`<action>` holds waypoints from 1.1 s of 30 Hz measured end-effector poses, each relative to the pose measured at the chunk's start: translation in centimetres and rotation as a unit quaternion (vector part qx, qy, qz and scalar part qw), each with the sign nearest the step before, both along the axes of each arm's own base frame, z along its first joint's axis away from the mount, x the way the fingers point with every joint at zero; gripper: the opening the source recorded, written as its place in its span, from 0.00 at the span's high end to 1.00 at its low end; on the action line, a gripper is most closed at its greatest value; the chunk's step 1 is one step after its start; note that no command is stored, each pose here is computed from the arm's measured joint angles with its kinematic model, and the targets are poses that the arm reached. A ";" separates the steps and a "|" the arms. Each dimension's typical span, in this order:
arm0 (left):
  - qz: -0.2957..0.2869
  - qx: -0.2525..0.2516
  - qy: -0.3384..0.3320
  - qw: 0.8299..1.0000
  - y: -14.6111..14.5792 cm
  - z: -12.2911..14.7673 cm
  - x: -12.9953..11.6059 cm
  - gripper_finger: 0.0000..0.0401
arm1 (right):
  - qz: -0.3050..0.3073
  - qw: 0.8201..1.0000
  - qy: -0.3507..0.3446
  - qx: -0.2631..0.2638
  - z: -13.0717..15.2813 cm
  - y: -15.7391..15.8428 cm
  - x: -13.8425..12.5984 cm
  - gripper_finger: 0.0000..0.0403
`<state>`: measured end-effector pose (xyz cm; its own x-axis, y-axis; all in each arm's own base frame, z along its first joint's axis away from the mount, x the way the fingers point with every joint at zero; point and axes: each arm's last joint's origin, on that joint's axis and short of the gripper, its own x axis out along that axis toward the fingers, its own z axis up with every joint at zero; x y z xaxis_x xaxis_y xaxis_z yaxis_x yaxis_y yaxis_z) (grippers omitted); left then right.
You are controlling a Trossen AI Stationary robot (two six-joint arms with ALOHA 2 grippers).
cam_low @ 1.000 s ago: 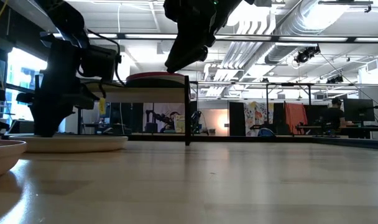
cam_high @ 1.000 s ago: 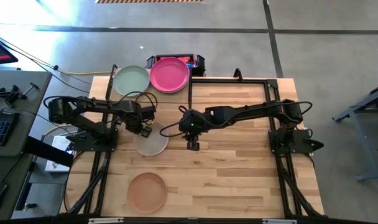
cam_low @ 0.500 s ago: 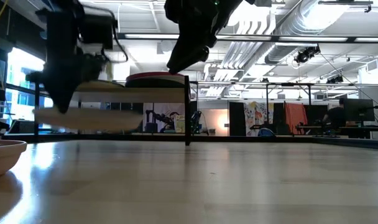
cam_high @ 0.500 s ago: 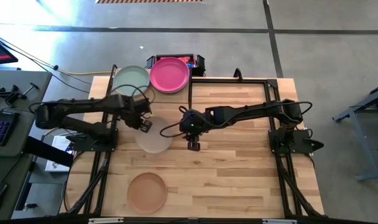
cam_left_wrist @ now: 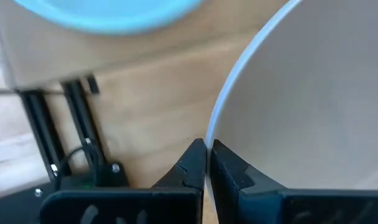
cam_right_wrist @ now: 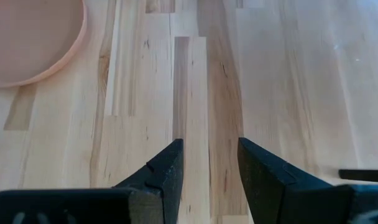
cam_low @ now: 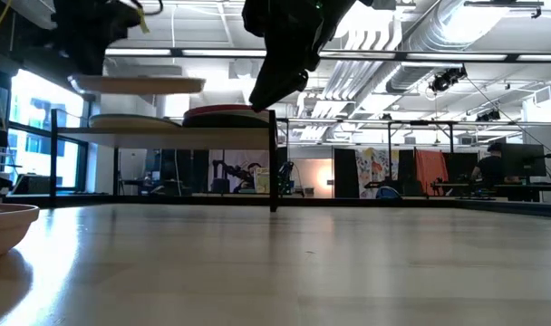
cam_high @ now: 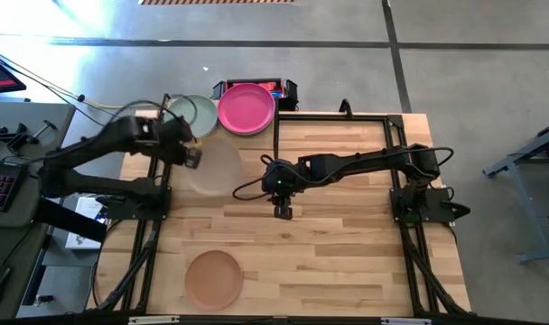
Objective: Place and stack plates onto a shelf
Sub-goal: Stack the white plate on the light blue plate on the shelf
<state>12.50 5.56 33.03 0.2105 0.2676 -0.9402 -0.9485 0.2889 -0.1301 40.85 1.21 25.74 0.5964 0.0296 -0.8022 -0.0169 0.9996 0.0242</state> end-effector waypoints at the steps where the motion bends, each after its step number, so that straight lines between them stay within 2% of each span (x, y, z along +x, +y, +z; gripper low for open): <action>1: 0.012 0.012 -0.007 1.000 0.2 0.7 -0.2 1.00 | 0.001 1.000 0.000 -0.001 0.0 0.0 0.0 0.68; 5: 0.061 0.060 -0.033 0.996 1.5 3.3 -1.1 1.00 | 0.001 1.000 0.000 -0.001 0.0 0.0 0.0 0.68; 10: 0.114 0.111 -0.034 0.987 3.5 5.8 -2.1 1.00 | -0.001 1.000 0.000 0.001 0.0 0.0 0.0 0.68; 15: 0.154 0.132 -0.010 0.979 6.0 6.8 -2.7 1.00 | 0.000 1.000 0.000 0.001 0.0 0.2 0.0 0.68; 19: 0.171 0.128 0.022 0.977 8.2 6.7 -3.0 1.00 | 0.004 1.000 0.000 0.001 0.0 0.5 0.0 0.68; 23: 0.190 0.101 0.037 0.976 9.9 6.0 -3.4 1.00 | 0.010 1.000 0.000 0.001 0.0 0.9 0.0 0.68; 33: 0.237 0.052 0.087 0.966 12.8 4.5 -4.8 0.99 | 0.014 1.000 0.002 0.001 0.0 1.3 -0.1 0.68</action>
